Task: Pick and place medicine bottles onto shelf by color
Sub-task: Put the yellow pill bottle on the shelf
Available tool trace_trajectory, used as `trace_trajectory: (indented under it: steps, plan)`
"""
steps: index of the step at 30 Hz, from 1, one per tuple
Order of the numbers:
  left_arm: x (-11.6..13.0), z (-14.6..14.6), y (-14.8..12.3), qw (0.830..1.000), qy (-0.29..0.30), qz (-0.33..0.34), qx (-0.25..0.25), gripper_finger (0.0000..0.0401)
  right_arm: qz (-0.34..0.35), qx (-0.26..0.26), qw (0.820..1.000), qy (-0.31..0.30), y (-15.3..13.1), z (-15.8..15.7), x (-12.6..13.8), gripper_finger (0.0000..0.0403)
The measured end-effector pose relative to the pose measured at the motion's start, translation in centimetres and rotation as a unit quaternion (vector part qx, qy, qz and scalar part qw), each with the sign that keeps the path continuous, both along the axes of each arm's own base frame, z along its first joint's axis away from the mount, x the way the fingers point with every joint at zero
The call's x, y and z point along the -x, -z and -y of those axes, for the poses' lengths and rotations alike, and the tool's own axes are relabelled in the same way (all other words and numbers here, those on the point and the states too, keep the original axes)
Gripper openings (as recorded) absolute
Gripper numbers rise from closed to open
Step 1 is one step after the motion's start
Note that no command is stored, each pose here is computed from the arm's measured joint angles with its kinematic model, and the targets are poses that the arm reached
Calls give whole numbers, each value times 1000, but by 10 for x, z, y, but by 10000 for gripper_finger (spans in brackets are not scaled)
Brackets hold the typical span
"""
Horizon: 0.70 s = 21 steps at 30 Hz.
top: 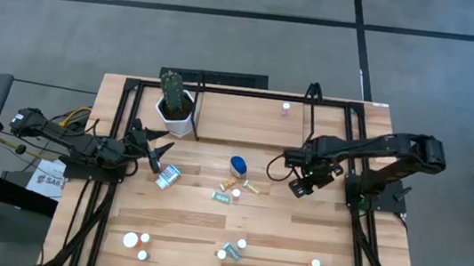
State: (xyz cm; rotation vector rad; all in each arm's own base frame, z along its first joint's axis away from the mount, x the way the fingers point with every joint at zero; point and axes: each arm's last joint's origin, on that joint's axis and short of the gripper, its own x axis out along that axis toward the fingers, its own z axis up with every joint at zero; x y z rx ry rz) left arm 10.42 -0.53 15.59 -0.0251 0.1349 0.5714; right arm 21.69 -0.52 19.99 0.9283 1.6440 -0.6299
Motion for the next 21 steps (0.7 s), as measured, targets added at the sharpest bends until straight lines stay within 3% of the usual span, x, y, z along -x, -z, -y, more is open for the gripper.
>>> trace_trajectory:
  steps: [13, 21]
  plan:
    - [0, 0, 0, 1000, 0, 0, 0, 196, 55, 24, 997, -51, 1, -21, -10, 349]
    - [0, 0, 0, 1000, 0, 0, 0, 196, 80, 50, 991, -97, 9, -26, -11, 377]
